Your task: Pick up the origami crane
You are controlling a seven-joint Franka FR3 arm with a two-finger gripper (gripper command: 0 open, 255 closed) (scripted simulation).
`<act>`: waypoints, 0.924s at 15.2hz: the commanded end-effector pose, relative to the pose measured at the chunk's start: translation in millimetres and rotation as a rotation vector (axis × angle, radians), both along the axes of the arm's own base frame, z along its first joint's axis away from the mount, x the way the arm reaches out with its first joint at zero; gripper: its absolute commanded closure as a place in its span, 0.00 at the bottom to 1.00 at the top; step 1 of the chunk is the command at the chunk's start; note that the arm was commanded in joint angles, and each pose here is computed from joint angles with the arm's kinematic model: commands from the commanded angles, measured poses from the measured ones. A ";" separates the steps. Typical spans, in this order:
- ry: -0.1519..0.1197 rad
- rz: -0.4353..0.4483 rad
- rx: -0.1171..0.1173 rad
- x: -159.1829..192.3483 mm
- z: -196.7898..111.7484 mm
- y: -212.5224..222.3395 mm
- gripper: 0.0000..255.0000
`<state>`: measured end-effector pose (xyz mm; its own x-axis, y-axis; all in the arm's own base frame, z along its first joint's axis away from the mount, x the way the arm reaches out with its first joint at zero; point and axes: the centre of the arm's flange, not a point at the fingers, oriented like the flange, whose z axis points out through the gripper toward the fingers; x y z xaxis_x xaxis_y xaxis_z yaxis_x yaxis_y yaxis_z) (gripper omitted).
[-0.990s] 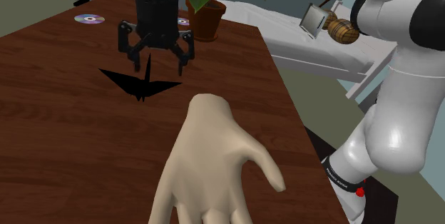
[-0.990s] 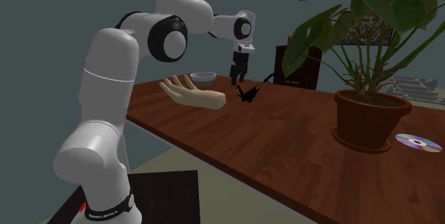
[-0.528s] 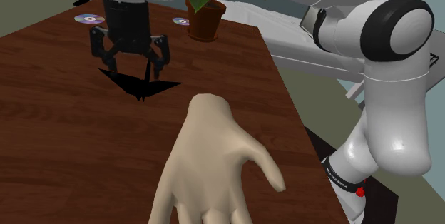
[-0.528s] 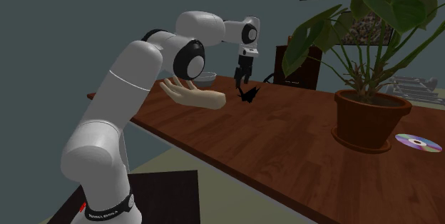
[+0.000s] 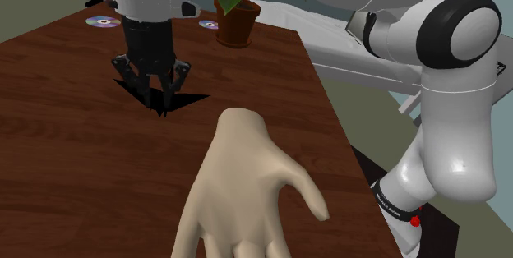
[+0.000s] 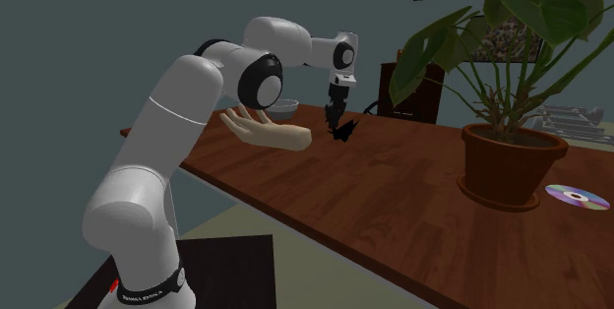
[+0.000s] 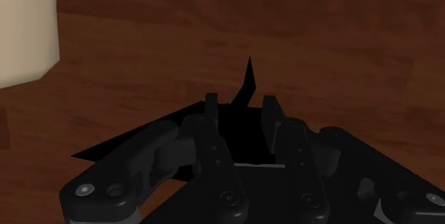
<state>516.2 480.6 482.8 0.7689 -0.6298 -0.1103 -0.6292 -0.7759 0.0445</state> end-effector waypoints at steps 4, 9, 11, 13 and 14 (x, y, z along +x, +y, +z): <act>0.000 0.000 0.000 -0.1 -0.2 0.0 1.00; 0.000 0.000 0.000 -0.1 4.6 0.5 1.00; 0.000 0.000 0.000 -0.1 15.2 0.5 1.00; 0.000 0.000 0.000 -0.1 25.7 0.5 1.00; 0.000 0.000 0.000 -0.1 31.0 0.5 1.00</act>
<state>515.8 480.3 508.7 0.7689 -0.6298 -0.1102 -0.6293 -0.7759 0.0440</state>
